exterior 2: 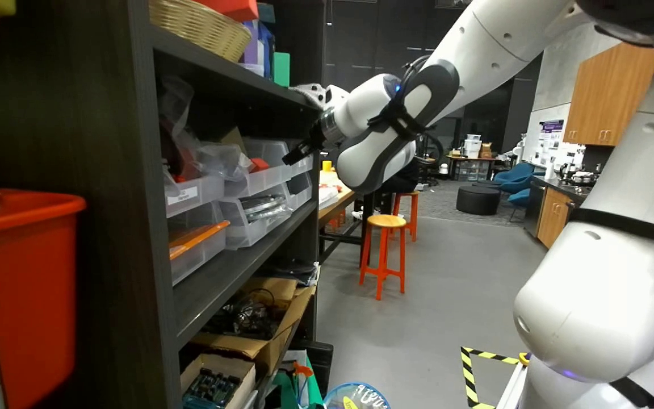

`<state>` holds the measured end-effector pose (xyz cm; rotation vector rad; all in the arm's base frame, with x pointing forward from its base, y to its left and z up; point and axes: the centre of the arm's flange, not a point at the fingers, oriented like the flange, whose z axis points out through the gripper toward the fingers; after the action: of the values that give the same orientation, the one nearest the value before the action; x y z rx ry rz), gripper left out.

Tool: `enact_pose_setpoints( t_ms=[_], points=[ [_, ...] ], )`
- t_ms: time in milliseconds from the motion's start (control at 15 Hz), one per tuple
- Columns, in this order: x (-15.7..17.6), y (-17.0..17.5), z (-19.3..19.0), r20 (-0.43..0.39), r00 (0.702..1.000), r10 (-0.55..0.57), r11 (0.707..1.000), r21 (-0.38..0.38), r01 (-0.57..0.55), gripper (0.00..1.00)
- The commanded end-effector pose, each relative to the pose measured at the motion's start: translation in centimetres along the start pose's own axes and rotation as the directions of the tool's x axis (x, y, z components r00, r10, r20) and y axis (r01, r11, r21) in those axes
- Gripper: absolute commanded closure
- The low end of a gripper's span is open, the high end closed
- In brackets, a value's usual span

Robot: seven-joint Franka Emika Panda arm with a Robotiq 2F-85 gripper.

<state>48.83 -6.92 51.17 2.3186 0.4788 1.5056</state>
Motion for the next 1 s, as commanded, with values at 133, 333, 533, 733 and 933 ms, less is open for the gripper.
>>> enact_pose_setpoints(
  t_ms=[133, 333, 533, 733, 933],
  points=[
    [2.2, -0.2, 1.4, -0.088, 0.996, -0.007, 0.999, 0.038, 0.011, 0.00],
    [3.4, -1.0, 1.7, -0.104, 0.995, -0.003, 0.998, 0.059, 0.009, 0.00],
    [3.5, -1.5, 2.4, -0.089, 0.996, -0.002, 0.997, 0.074, 0.009, 0.00],
    [2.9, -2.3, 3.5, -0.062, 0.998, -0.008, 0.996, 0.093, 0.013, 0.00],
    [2.3, -2.9, 4.5, -0.038, 0.999, -0.012, 0.993, 0.114, 0.017, 0.00]
  ],
)
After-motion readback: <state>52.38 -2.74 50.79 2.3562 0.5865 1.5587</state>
